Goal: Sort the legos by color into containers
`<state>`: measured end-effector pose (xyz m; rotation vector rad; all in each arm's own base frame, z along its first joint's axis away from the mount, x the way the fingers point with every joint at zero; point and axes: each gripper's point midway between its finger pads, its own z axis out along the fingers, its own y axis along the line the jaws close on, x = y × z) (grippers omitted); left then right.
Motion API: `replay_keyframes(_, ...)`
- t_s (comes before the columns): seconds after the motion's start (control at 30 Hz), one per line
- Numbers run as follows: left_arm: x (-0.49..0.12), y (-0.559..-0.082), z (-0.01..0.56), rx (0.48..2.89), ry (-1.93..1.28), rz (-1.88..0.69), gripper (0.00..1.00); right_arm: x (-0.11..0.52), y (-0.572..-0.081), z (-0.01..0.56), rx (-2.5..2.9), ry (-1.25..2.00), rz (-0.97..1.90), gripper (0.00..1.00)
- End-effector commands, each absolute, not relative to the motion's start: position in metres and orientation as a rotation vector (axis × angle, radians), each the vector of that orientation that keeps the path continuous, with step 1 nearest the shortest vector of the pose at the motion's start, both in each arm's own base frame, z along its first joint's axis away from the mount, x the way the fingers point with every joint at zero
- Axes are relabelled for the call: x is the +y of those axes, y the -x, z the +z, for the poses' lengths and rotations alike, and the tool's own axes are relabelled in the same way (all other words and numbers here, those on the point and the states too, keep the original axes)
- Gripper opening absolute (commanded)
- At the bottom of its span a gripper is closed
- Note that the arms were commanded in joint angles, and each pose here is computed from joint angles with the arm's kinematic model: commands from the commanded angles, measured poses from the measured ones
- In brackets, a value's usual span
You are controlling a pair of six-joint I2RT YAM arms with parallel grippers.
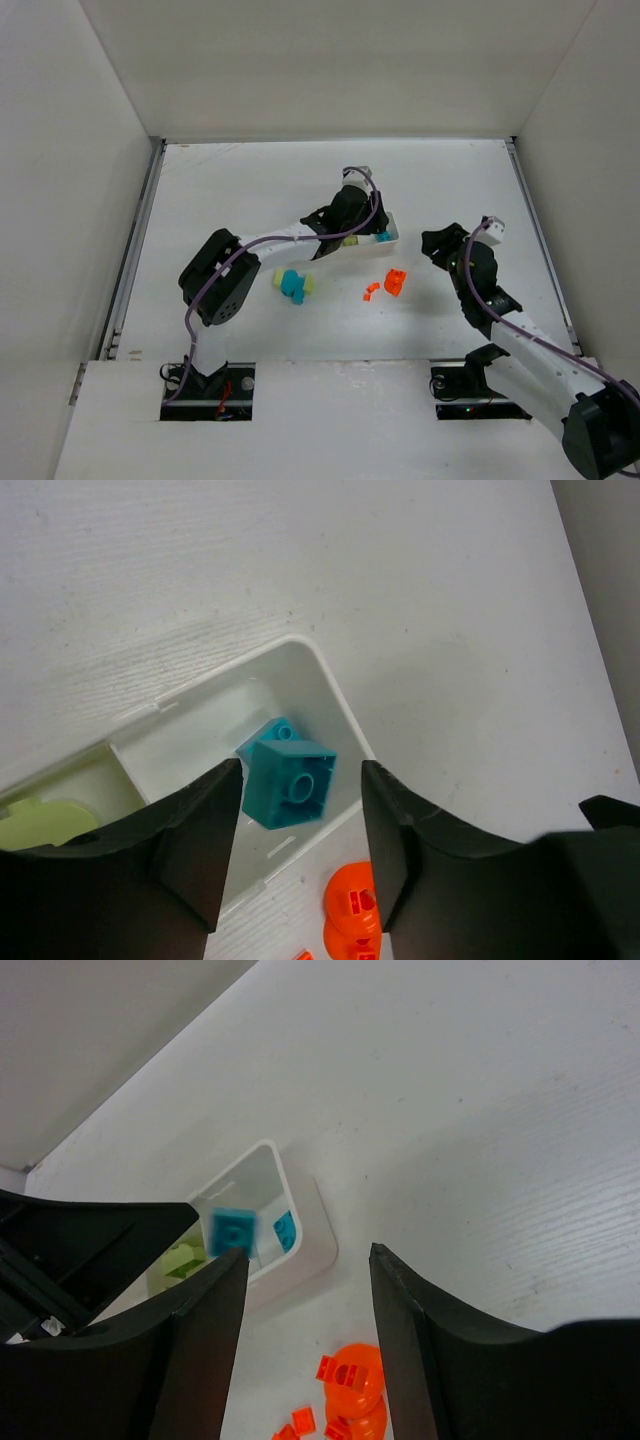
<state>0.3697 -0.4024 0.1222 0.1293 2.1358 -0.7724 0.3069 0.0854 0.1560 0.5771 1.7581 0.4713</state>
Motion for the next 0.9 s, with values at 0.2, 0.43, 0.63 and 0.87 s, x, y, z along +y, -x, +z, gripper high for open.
replay_keyframes(0.2, -0.401, -0.378, 0.159, 2.048, -0.133, -0.760, 0.61, 0.096, -0.310, 0.164, 1.748, -0.532, 0.483, 0.43)
replay_keyframes(0.43, -0.370, -0.342, 0.191, 1.991, -0.152, -0.796, 0.50, 0.121, -0.290, 0.124, 1.942, -0.466, 0.420, 0.39)
replay_keyframes(0.63, -0.346, -0.292, 0.178, 1.990, -0.223, -0.798, 0.48, 0.137, -0.275, 0.089, 2.070, -0.446, 0.336, 0.64)
replay_keyframes(0.87, -0.309, -0.259, 0.178, 1.936, -0.187, -0.845, 0.52, 0.154, -0.288, 0.069, 2.160, -0.401, 0.292, 0.67)
